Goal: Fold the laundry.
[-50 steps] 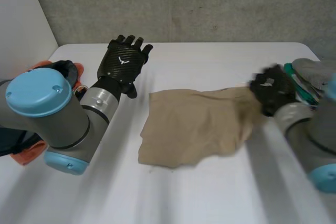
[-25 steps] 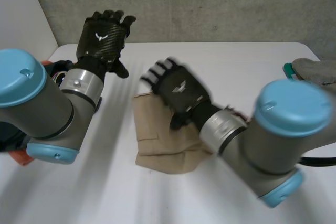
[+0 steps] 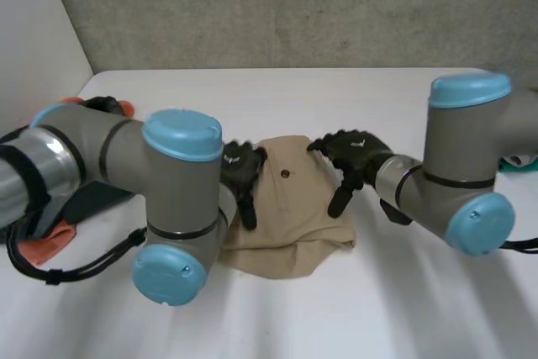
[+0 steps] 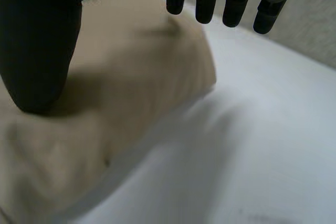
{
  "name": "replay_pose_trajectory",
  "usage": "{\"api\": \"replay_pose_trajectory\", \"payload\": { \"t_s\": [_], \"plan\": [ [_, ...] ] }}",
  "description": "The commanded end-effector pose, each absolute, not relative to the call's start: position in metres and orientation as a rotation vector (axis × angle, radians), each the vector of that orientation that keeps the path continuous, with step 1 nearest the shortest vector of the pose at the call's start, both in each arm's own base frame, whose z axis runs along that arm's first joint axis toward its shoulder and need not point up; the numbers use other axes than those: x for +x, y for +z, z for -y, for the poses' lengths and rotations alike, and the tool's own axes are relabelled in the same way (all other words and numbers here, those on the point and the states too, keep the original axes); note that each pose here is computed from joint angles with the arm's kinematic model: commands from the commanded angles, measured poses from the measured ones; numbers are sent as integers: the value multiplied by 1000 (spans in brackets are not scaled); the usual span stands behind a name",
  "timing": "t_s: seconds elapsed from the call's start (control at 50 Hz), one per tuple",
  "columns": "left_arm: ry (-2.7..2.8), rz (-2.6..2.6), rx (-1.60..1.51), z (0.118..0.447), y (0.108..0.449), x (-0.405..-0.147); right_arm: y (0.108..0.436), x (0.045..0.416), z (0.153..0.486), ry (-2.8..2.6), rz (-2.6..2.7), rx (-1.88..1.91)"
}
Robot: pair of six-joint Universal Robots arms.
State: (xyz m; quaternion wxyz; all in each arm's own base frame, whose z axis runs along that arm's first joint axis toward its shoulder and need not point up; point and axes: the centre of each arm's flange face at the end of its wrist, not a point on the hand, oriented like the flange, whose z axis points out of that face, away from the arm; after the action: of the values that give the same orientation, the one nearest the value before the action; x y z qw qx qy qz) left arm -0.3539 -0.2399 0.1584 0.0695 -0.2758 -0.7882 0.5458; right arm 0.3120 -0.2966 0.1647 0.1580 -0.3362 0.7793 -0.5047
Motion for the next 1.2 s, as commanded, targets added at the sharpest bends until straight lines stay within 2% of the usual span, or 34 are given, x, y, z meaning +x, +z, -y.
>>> {"api": "replay_pose_trajectory", "payload": {
  "t_s": [0.02,0.12,0.22,0.34,0.42,0.52,0.68,0.76,1.0,1.2],
  "plan": [
    [1586,2456,-851,246,135,-348,135,313,301,-1421,-2269,-1091],
    [1587,2453,-876,250,135,-346,141,310,304,-1483,-2287,-1106],
    [1605,2369,-1035,248,144,-351,178,309,305,-1669,-2216,-1067],
    [1760,2212,-1077,259,194,-348,195,304,288,-1800,-2134,-1112],
    [1839,2042,-1061,261,235,-350,203,308,253,-1883,-2035,-1211],
    [1839,1786,-1122,258,276,-357,174,309,203,-1805,-1979,-1355],
    [1614,1573,-1256,242,296,-361,134,316,169,-1788,-1892,-1418],
    [1575,1548,-1275,235,298,-363,119,323,176,-1846,-1854,-1396],
    [1511,1578,-1281,228,283,-366,105,353,215,-2022,-1739,-1309],
    [1515,1552,-1290,222,286,-369,124,368,239,-2113,-1673,-1243]
  ]
}}
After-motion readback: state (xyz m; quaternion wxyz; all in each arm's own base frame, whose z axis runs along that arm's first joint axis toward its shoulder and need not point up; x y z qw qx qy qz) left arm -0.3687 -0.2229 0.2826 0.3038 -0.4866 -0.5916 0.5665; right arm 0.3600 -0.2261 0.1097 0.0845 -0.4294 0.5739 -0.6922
